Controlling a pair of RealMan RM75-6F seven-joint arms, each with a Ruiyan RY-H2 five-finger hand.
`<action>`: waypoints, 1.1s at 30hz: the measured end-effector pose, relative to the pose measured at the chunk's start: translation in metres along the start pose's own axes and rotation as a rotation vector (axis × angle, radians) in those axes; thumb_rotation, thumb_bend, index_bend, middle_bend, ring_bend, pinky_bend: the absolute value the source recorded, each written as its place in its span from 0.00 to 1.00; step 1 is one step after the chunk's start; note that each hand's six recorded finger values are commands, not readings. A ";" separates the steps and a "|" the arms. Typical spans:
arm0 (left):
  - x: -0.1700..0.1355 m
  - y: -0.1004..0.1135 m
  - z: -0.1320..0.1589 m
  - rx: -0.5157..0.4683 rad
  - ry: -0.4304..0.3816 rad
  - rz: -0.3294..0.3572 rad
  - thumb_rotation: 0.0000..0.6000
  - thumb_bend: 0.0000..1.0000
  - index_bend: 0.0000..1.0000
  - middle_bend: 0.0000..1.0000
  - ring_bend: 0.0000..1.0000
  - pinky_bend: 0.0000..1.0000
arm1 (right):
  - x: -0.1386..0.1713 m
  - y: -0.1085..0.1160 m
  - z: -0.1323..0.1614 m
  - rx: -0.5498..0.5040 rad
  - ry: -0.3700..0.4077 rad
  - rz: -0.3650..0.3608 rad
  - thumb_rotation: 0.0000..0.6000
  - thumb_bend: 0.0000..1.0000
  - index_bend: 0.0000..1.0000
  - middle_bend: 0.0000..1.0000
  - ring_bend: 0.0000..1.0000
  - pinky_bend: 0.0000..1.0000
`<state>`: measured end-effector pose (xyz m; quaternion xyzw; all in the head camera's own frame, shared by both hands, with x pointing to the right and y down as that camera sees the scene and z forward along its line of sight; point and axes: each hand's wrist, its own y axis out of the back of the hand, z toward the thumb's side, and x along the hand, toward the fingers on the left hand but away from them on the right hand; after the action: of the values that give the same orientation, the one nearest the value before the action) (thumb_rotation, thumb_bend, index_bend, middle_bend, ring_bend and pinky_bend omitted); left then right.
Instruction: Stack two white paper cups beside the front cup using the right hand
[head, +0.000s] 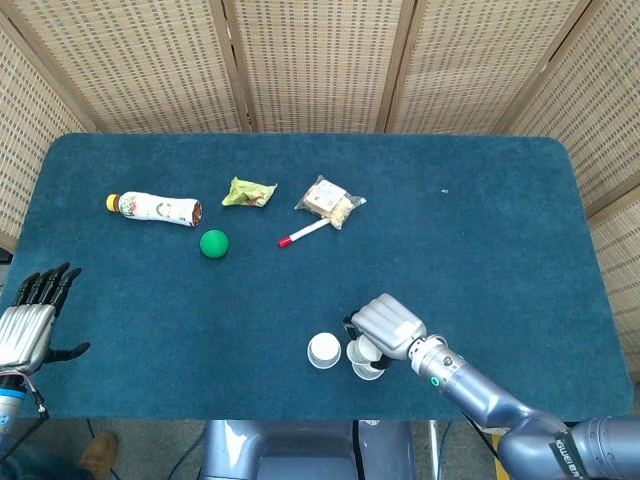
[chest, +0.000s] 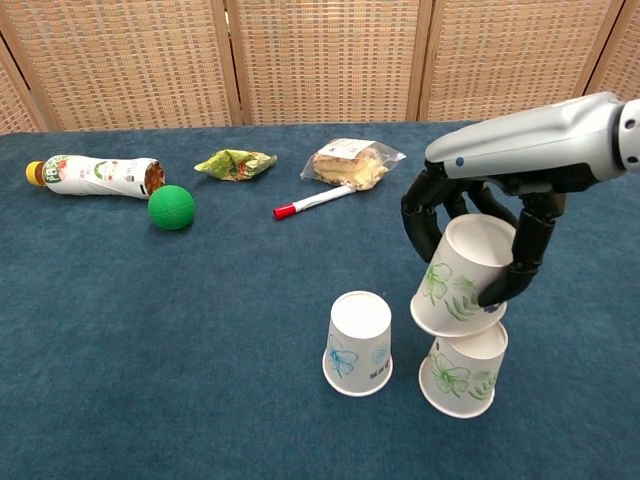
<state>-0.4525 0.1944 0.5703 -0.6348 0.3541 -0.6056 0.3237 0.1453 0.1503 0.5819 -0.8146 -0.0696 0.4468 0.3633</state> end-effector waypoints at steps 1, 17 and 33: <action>0.000 0.000 0.000 0.001 0.001 -0.001 1.00 0.00 0.00 0.00 0.00 0.00 | -0.001 0.000 0.000 0.000 0.003 -0.004 1.00 0.41 0.48 0.57 0.58 0.66; 0.002 -0.002 0.000 0.003 0.003 -0.006 1.00 0.00 0.00 0.00 0.00 0.00 | -0.013 -0.009 0.016 -0.011 0.047 0.000 1.00 0.08 0.22 0.29 0.33 0.43; 0.002 0.000 -0.002 -0.003 0.005 -0.005 1.00 0.00 0.00 0.00 0.00 0.00 | 0.015 0.010 0.021 0.051 0.025 0.037 1.00 0.00 0.00 0.00 0.05 0.14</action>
<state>-0.4546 0.1930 0.5719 -0.6346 0.3545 -0.6075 0.3202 0.1355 0.1603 0.5581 -0.8118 -0.0388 0.4446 0.3765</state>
